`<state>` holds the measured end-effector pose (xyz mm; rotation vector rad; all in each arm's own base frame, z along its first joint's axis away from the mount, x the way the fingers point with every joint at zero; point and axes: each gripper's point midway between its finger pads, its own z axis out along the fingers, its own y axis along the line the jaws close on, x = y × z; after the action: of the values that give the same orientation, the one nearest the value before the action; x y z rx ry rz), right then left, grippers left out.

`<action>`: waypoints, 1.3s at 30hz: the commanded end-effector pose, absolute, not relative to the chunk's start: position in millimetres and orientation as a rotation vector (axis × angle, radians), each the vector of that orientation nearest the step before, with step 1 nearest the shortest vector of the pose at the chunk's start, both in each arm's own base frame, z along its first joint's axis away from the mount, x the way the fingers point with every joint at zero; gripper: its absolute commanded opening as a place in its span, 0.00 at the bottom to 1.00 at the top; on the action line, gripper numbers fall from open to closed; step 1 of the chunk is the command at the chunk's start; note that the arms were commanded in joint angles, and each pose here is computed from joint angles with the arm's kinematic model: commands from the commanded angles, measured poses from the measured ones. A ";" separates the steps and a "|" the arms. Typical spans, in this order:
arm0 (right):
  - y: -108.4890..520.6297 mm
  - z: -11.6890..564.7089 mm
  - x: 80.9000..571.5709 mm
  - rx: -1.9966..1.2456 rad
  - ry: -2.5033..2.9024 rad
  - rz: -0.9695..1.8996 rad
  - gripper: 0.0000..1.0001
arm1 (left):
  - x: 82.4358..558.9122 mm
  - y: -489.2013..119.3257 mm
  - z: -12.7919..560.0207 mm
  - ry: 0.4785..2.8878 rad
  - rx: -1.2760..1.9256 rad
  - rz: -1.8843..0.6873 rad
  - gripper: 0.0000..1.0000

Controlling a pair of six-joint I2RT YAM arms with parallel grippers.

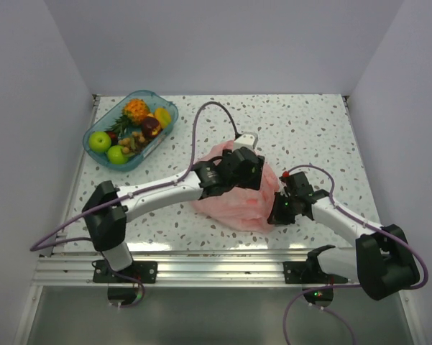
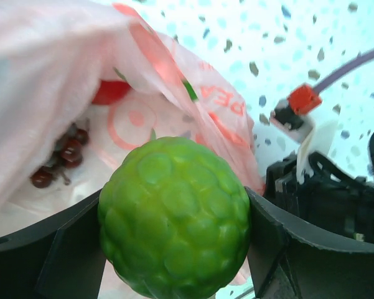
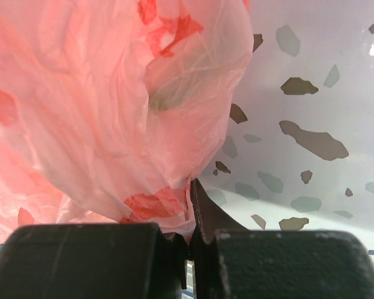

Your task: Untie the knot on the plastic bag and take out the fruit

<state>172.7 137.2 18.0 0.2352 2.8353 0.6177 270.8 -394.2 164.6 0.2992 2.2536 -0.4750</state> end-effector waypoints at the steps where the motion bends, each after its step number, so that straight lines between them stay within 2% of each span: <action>1: 140.3 18.4 172.8 0.243 2.834 0.646 0.00 | 301.9 -356.0 216.7 2.166 0.190 -0.454 0.59; 5: 140.9 18.7 172.9 0.241 2.832 0.652 0.00 | 329.9 -291.3 230.5 2.133 0.040 -0.411 0.59; 15: 142.2 19.6 173.7 0.229 2.827 0.660 0.00 | 422.0 -64.6 223.7 2.078 -0.480 -0.172 0.60; 21: 143.1 18.2 173.8 0.224 2.837 0.663 0.00 | 471.0 20.8 201.9 2.063 -0.683 -0.099 0.63; 23: 143.2 19.3 175.7 0.218 2.833 0.663 0.00 | 488.4 31.8 188.3 2.082 -0.710 -0.083 0.66; 25: 142.9 19.4 176.4 0.218 2.837 0.657 0.00 | 498.9 42.9 166.9 2.120 -0.744 -0.046 0.75; 32: 141.4 24.0 179.1 0.208 2.820 0.641 0.00 | 523.2 65.8 176.1 2.080 -0.742 0.008 0.98; 34: 141.1 26.0 181.1 0.205 2.816 0.637 0.01 | 521.8 64.6 179.7 2.084 -0.722 0.010 1.00; 39: 137.9 36.3 186.8 0.172 2.802 0.601 0.12 | 500.4 43.7 183.8 2.113 -0.671 -0.066 1.00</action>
<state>175.5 137.6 19.3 0.2193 2.8440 0.6091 507.8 54.1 145.3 -0.7495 2.1719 -0.0056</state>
